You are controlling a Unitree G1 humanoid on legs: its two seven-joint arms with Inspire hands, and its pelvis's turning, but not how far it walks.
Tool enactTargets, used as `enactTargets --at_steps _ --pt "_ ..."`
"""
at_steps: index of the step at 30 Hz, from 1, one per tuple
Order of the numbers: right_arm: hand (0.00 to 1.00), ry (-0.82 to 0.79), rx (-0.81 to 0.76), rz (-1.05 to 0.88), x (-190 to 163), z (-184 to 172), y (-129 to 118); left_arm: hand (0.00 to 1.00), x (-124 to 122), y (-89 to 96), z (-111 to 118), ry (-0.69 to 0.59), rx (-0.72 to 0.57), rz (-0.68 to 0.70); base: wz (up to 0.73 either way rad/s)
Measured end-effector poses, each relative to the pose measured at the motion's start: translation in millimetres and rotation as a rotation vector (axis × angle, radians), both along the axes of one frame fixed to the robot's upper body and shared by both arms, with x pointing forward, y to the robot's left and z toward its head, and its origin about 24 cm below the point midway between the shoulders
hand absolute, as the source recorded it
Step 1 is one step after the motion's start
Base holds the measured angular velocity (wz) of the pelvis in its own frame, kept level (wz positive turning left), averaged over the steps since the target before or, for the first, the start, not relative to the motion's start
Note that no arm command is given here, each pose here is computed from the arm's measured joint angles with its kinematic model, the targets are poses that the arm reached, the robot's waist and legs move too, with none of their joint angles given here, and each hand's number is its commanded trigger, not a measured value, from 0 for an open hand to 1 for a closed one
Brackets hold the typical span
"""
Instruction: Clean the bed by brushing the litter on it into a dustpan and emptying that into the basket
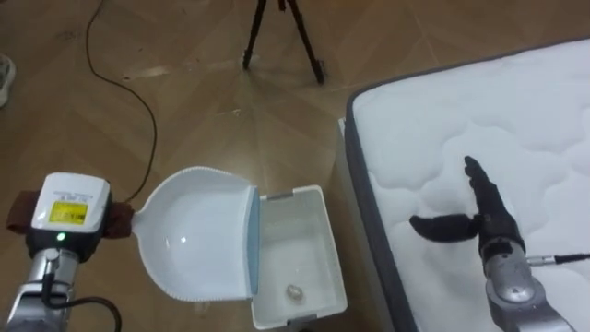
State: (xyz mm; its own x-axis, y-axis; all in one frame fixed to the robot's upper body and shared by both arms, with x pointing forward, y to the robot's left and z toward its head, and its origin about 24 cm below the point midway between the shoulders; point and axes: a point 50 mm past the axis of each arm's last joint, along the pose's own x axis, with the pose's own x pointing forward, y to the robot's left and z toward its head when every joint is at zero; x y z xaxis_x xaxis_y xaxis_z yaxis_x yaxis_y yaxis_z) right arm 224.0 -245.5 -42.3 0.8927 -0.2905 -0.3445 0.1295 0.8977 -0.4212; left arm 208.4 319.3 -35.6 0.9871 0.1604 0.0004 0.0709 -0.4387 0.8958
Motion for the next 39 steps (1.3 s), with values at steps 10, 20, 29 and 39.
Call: enactTargets --at_steps 10,20,29,39 --pt "0.0 0.035 0.006 -0.061 -32.5 -2.7 -20.3 1.0 -5.0 -11.8 9.1 -0.117 -0.048 -0.05 -0.34" --pt "0.0 0.004 0.025 -0.054 -40.8 5.9 -21.5 1.0 -8.9 -11.9 9.4 -0.151 -0.081 -0.017 -0.77" --pt "0.0 0.04 0.069 -0.062 -42.4 0.0 -15.6 1.0 -11.8 -8.2 12.5 -0.225 -0.084 0.03 -0.98" --pt "0.0 -0.011 0.153 -0.057 -30.8 6.6 -5.0 1.0 -15.3 -21.6 -2.1 -0.158 -0.157 0.085 -0.45"
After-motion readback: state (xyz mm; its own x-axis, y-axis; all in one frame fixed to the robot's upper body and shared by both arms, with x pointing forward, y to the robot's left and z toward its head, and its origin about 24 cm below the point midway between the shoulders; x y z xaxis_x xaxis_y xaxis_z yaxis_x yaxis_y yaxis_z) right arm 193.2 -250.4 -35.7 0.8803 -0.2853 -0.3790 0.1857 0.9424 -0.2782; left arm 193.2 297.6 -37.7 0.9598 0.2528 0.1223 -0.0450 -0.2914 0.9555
